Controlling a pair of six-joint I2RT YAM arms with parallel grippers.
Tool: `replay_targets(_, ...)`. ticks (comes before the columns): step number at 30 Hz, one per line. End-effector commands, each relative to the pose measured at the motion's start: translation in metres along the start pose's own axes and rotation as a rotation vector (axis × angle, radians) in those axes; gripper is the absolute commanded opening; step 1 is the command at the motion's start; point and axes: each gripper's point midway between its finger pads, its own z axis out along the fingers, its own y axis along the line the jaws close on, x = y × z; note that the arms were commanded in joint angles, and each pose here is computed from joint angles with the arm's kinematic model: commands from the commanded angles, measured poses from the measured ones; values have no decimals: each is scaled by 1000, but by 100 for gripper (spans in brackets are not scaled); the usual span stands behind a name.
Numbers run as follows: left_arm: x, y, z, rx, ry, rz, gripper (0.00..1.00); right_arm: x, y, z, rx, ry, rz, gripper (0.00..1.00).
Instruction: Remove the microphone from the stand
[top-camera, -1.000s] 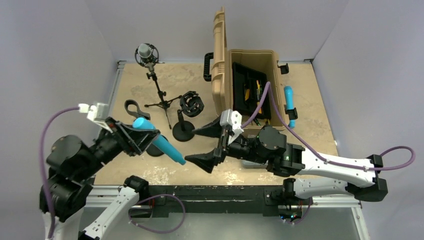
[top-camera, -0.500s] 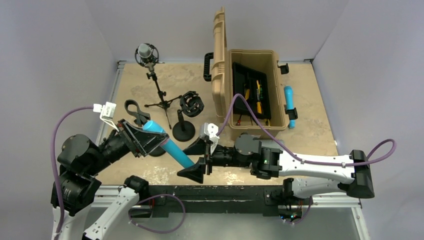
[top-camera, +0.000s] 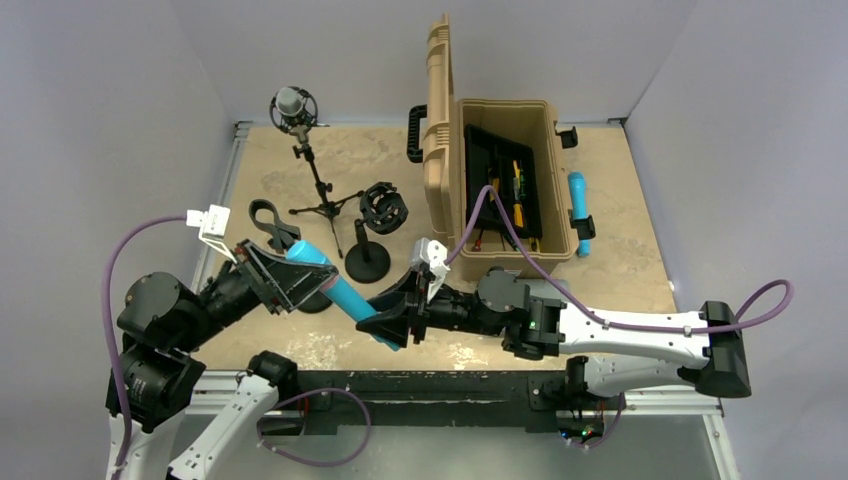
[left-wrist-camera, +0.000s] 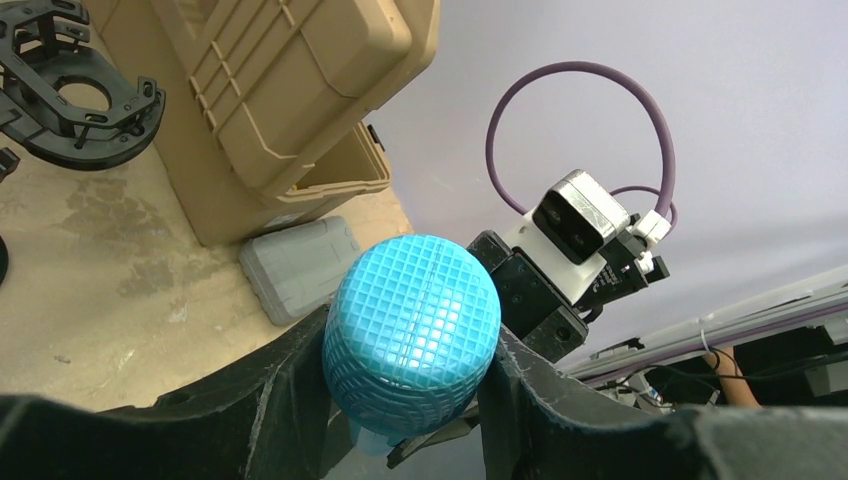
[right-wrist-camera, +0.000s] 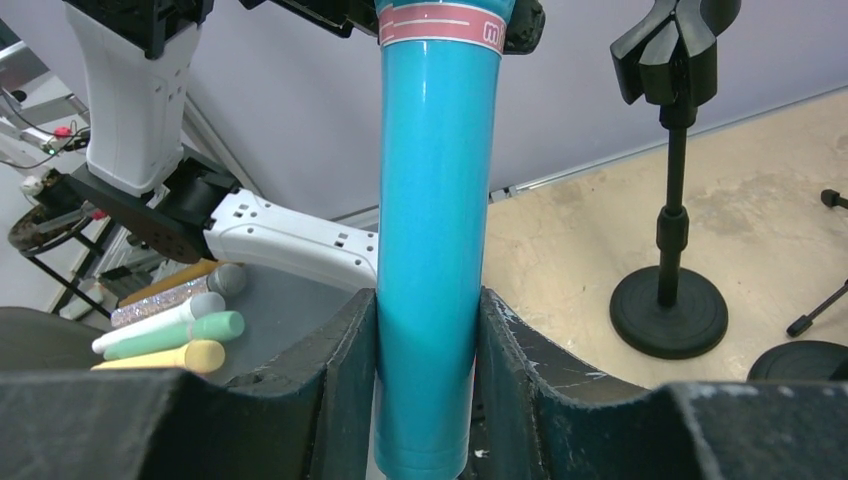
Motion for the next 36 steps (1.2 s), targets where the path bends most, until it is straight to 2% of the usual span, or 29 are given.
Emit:
replay_targets(1, -12, -15, -3, 54, -60, 0, 0, -17, -1, 4, 17, -66, -2, 31)
replay_targets(3, -12, -16, -4, 59, -61, 2, 0, -19, -2, 6, 24, -67, -3, 25)
replay_targets(5, -12, -18, -6, 66, -62, 9, 0, -25, 0, 8, 19, -83, -7, 0)
replay_targets(8, -13, -21, -9, 76, -76, 38, 0, -33, 1, 11, 21, -101, -19, 0)
replay_targets(9, -13, -22, -10, 76, -76, 59, 4, -37, 1, 11, 22, -110, -21, 0)
replay_targets(10, -13, -21, -13, 67, -73, 84, 17, -40, 2, 11, 22, -116, -24, 0)
replay_targets(14, -19, -14, -30, -5, -140, 181, 89, -58, 0, 8, 53, -151, -40, 0)
replay_targets(15, -22, -9, -37, -37, -172, 204, 96, -62, -2, 7, 70, -155, -43, 0)
replay_targets(16, -25, -5, -44, -71, -201, 225, 100, -67, -2, 7, 80, -156, -46, 0)
replay_targets(21, -42, 22, -86, -262, -362, 339, 100, -87, -34, -2, 288, -134, -121, 0)
replay_targets(25, -47, 45, -112, -391, -439, 407, 100, -121, -82, -36, 631, -143, -209, 0)
replay_targets(29, -46, 60, -122, -459, -454, 455, 100, -162, -158, -110, 1083, -155, -278, 0)
replay_targets(32, -44, 66, -123, -479, -444, 476, 100, -193, -210, -181, 1339, -209, -311, 0)
replay_targets(36, -42, 69, -123, -478, -440, 501, 100, -222, -245, -260, 1594, -286, -341, 0)
